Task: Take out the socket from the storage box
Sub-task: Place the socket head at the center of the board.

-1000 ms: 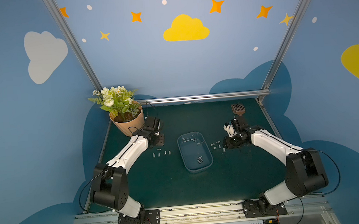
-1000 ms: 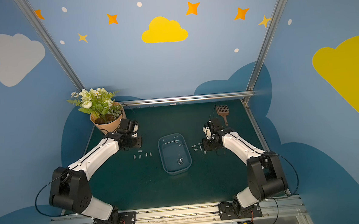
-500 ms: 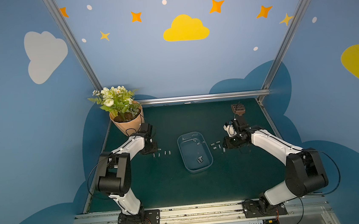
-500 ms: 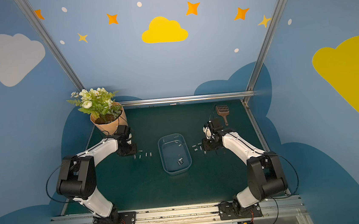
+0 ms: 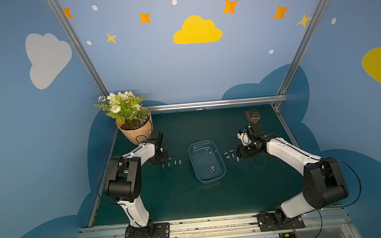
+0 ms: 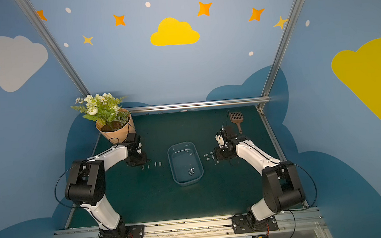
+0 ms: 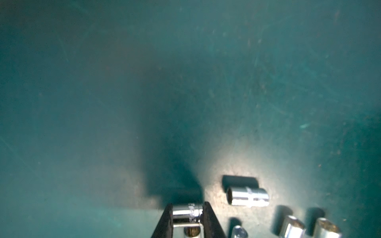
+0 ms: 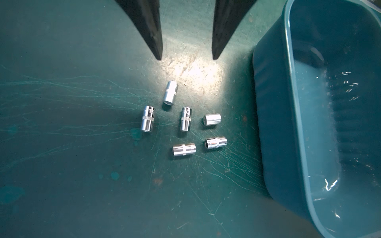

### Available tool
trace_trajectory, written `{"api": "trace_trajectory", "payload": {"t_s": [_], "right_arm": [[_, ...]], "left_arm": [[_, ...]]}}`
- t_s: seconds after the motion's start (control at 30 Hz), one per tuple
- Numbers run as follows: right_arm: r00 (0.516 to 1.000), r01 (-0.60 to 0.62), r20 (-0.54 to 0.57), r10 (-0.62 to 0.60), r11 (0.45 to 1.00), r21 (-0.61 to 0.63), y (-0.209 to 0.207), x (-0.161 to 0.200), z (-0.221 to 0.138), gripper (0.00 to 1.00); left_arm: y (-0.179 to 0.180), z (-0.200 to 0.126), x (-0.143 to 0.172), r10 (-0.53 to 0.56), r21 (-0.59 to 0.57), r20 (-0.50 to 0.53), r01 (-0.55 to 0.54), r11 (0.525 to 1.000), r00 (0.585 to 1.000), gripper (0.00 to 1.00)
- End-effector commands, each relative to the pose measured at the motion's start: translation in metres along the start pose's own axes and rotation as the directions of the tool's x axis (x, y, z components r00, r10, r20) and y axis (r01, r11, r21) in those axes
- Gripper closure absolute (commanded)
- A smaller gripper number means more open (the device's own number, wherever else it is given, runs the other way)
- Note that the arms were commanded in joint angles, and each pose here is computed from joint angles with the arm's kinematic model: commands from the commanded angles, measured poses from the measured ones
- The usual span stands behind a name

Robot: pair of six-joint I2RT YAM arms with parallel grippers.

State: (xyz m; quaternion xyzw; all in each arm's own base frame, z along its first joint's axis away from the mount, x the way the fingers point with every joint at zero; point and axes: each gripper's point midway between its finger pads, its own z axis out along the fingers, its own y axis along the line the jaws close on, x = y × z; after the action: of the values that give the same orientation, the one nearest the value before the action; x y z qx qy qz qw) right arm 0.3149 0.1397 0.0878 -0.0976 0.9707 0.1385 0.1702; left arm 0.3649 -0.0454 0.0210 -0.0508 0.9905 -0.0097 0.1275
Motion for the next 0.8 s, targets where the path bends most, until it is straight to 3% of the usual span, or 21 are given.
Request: {"api": "trace_trajectory", "payload": {"t_s": [0.0,0.47,0.77], "right_arm": [[1.0,-0.009,-0.006,0.009,1.0,0.01,-0.0024,0.0051,-0.0012,0.6],[1.0,-0.011,-0.008,0.011,1.0,0.008,-0.002,0.0051,-0.0011,0.6],[1.0,-0.008,-0.005,0.008,1.0,0.006,-0.0014,0.0028,-0.0019,0.6]], "left_arm": [[-0.0016,0.002,-0.004,-0.008,0.01,-0.015,0.008,1.0,1.0,0.74],[-0.0037,0.0087,-0.0044,-0.002,0.018,-0.049,0.003,1.0,0.999,0.69],[-0.0007,0.0015,-0.0068,-0.004,0.005,-0.02,0.005,1.0,1.0,0.56]]}}
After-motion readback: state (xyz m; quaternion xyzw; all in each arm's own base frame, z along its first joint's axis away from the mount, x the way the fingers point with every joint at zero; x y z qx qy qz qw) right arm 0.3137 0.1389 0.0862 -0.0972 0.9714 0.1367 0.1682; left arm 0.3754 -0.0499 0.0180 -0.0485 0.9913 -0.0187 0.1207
